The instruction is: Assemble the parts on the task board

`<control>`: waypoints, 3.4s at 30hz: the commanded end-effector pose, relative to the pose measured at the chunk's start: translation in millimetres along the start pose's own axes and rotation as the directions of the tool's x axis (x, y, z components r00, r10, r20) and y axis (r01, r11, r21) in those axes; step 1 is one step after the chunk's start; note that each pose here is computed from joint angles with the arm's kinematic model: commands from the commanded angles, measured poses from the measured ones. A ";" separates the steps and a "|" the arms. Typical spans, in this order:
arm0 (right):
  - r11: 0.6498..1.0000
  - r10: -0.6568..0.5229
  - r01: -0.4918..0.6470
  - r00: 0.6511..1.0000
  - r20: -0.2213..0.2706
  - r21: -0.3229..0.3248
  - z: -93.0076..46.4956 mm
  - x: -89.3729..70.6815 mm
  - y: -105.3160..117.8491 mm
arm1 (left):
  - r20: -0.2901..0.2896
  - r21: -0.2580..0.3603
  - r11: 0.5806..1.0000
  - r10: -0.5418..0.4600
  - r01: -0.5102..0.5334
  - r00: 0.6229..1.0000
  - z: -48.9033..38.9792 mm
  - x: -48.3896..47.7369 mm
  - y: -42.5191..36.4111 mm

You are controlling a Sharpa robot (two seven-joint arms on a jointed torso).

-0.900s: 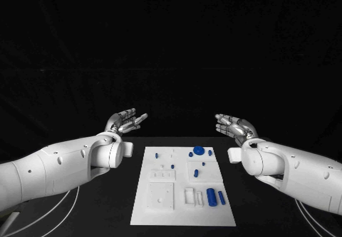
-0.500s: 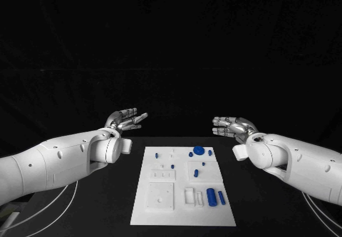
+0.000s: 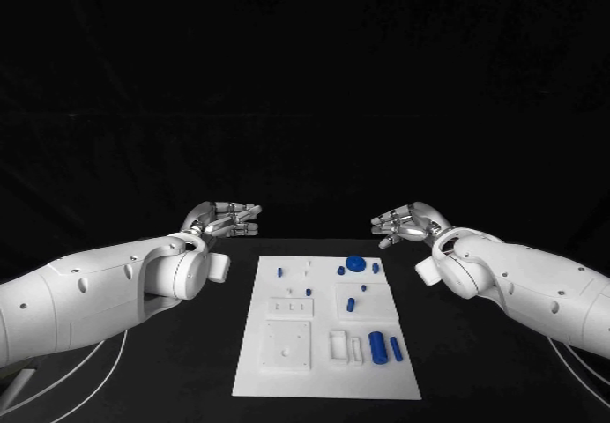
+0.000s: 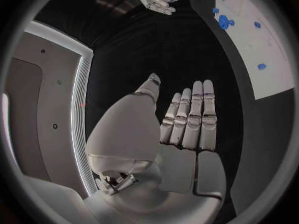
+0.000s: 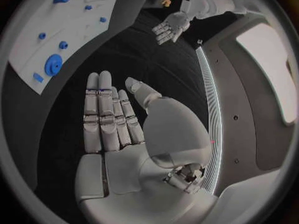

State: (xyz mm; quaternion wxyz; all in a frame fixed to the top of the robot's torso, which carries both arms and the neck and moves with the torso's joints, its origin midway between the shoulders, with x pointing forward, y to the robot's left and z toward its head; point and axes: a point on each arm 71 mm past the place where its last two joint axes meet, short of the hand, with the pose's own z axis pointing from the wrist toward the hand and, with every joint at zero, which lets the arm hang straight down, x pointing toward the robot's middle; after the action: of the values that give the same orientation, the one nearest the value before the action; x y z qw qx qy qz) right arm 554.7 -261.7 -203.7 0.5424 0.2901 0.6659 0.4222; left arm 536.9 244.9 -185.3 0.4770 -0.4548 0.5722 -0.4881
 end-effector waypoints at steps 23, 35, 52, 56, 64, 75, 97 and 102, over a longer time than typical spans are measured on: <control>0.635 -0.770 0.765 0.638 -0.010 -0.106 19.3 16.6 38.3 | -0.345 0.091 0.995 -0.005 0.039 0.939 -34.6 42.9 -37.3; 0.536 -0.842 0.840 0.539 0.012 -0.087 21.9 25.7 44.6 | -0.349 0.101 0.994 0.000 0.038 0.937 -35.8 43.9 -43.7; 0.478 -0.877 0.873 0.481 0.000 -0.098 25.5 36.4 45.4 | -0.368 0.092 0.995 -0.003 0.040 0.930 -35.1 46.9 -44.0; 0.476 -0.878 0.874 0.478 0.003 -0.099 27.2 37.6 44.7 | -0.371 0.091 0.995 -0.003 0.040 0.928 -35.6 47.8 -44.6; 0.476 -0.878 0.873 0.479 0.008 -0.107 29.2 39.7 43.4 | -0.379 0.092 0.995 -0.004 0.041 0.925 -36.1 49.2 -46.1; 0.476 -0.877 0.871 0.480 0.002 -0.120 30.2 43.9 42.7 | -0.378 0.095 0.995 0.001 0.038 0.926 -34.4 49.1 -47.6; 0.474 -0.879 0.872 0.477 -0.004 -0.120 30.4 45.6 39.6 | -0.379 0.092 0.995 0.003 0.035 0.925 -32.1 49.4 -47.3; 0.460 -0.883 0.881 0.467 0.045 -0.111 30.2 44.7 43.2 | -0.380 0.091 0.995 0.002 0.035 0.925 -32.1 49.6 -47.1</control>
State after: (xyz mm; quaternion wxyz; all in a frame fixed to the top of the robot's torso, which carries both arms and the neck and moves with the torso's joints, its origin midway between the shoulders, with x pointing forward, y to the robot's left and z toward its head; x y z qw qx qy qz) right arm 570.4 -197.1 -190.9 0.6786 -0.1242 0.7123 0.1293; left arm 501.8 197.6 -143.1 0.3804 -0.3397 0.6245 -0.5915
